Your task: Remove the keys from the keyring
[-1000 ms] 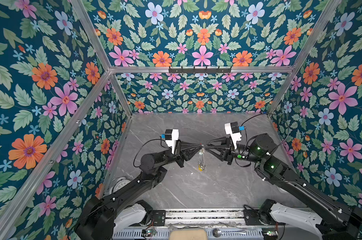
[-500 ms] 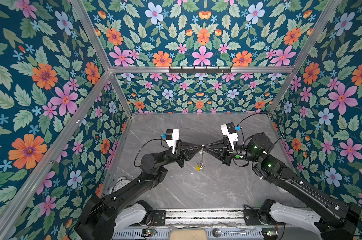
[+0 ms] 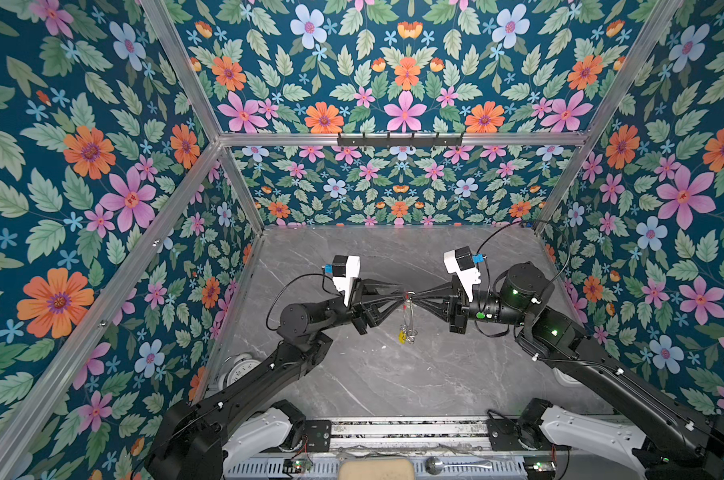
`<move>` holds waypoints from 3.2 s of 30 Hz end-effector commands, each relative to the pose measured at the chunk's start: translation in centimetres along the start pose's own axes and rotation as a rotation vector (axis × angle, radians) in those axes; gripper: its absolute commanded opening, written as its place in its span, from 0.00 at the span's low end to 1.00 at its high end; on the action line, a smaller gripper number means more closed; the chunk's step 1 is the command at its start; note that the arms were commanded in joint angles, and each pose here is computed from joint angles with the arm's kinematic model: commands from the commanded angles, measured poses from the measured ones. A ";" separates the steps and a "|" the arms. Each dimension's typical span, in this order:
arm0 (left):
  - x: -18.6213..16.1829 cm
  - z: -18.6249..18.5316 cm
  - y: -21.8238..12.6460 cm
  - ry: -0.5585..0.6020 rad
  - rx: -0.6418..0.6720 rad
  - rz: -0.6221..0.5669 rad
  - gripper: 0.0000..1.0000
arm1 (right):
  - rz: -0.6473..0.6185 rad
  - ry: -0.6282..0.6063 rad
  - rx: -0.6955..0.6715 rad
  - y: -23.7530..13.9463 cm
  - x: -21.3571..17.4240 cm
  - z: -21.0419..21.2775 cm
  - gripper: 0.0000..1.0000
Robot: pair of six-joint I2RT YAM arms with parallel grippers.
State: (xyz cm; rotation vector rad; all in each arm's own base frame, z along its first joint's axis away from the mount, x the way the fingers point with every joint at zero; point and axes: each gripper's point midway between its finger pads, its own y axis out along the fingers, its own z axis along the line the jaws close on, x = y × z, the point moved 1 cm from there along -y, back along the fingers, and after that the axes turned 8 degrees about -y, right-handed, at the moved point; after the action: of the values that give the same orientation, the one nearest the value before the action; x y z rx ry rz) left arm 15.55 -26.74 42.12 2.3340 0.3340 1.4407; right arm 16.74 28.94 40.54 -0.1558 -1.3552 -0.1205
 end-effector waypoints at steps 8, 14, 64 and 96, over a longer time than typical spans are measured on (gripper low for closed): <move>-2.8 1.8 0.4 -0.075 0.151 0.284 0.37 | 0.162 -0.065 -0.052 -0.9 -1.7 -0.2 0.00; -3.1 1.8 0.7 -0.098 0.167 0.374 0.34 | 0.183 -0.074 -0.063 -0.8 -1.8 -0.5 0.00; -3.5 1.4 1.6 -0.122 0.125 0.480 0.13 | 0.242 -0.076 -0.140 -0.6 -2.6 -2.1 0.00; -4.1 1.3 1.6 -0.113 0.121 0.488 0.00 | 0.213 -0.076 -0.157 -0.3 -1.9 -2.6 0.00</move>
State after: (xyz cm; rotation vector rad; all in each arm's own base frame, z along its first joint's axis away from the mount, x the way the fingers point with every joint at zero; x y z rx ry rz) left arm 15.95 -30.04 38.14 2.7869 -0.1617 1.4831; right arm 17.99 28.05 37.12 -0.4456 -1.3658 0.0176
